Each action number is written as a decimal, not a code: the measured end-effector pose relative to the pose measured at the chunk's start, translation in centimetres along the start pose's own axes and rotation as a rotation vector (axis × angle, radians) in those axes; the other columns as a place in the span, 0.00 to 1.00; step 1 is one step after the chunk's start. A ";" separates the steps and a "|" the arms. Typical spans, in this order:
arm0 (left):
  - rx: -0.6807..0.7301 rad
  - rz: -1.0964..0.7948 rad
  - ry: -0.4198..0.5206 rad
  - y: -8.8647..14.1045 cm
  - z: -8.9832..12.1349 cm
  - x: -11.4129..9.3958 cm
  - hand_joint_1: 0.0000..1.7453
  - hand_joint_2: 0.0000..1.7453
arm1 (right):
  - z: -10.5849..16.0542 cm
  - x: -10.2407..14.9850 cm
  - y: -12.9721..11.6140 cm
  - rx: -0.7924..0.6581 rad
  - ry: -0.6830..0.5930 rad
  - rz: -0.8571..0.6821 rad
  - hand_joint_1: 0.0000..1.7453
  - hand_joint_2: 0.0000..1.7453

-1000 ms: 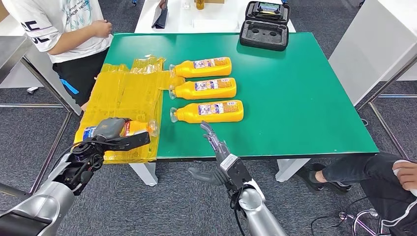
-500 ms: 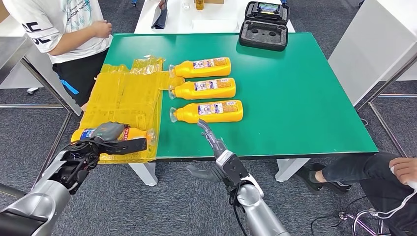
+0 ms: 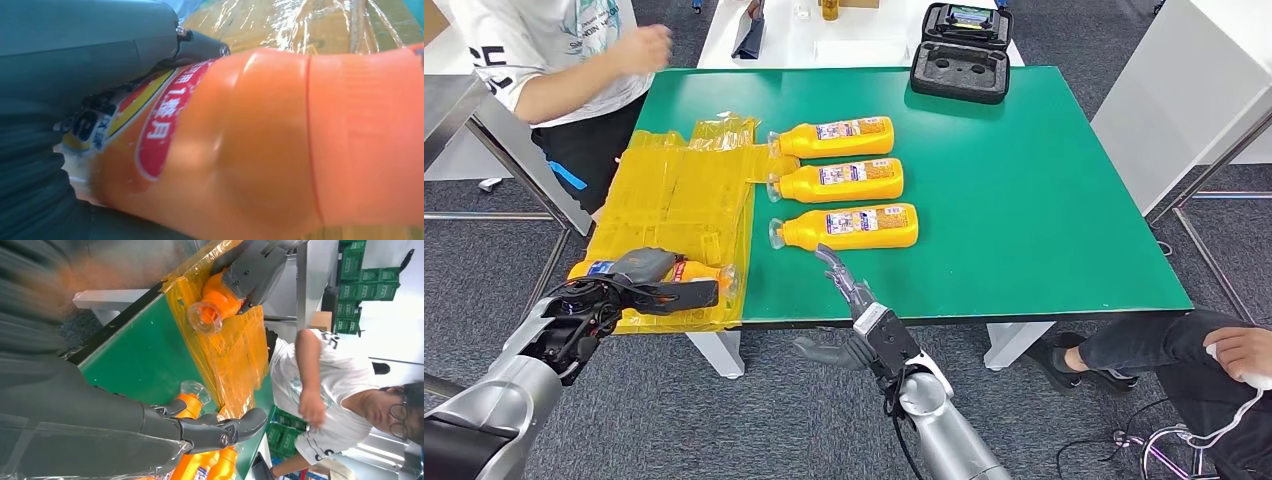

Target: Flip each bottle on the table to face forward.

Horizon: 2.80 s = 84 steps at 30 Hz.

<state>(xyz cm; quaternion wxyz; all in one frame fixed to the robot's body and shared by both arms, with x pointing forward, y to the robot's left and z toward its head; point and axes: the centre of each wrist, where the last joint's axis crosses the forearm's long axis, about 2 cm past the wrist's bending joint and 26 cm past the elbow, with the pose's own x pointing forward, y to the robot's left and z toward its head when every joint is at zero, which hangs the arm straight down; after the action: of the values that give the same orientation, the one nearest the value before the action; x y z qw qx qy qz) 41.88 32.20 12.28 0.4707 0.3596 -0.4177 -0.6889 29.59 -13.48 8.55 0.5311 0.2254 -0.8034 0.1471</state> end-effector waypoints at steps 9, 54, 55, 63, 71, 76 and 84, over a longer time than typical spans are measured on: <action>-0.010 0.003 0.011 -0.1 0.0 -0.2 0.00 1.00 | 0.1 -0.1 0.1 -0.002 0.013 -0.005 0.00 1.00; 0.200 0.171 -0.207 -0.4 0.6 1.0 0.00 1.00 | 2.7 -0.2 1.0 -0.045 0.113 -0.026 0.00 1.00; 0.179 0.175 -0.210 -0.6 0.7 1.0 0.00 1.00 | 2.6 -0.2 0.9 -0.046 0.113 -0.025 0.00 1.00; 0.065 0.160 -0.200 -1.0 1.1 -0.4 0.00 1.00 | 2.7 -0.2 0.7 -0.058 0.122 -0.024 0.00 1.00; 0.044 0.153 -0.188 -1.0 1.4 -1.4 0.00 1.00 | 2.7 -0.3 0.5 -0.065 0.131 -0.024 0.00 1.00; 0.084 0.209 -0.219 -0.4 1.5 -1.6 0.00 1.00 | 3.1 -0.4 0.5 -0.077 0.152 -0.024 0.00 1.00; 0.140 0.338 -0.349 1.1 1.6 -1.3 0.00 1.00 | 3.9 -0.6 0.6 -0.101 0.184 -0.028 0.00 1.00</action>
<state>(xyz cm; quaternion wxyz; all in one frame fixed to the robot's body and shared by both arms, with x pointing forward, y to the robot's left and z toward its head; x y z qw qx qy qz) 41.26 33.61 14.02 0.4740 0.1921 -0.5933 -0.6216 26.46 -14.72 6.45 0.6151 0.1949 -0.7546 0.1190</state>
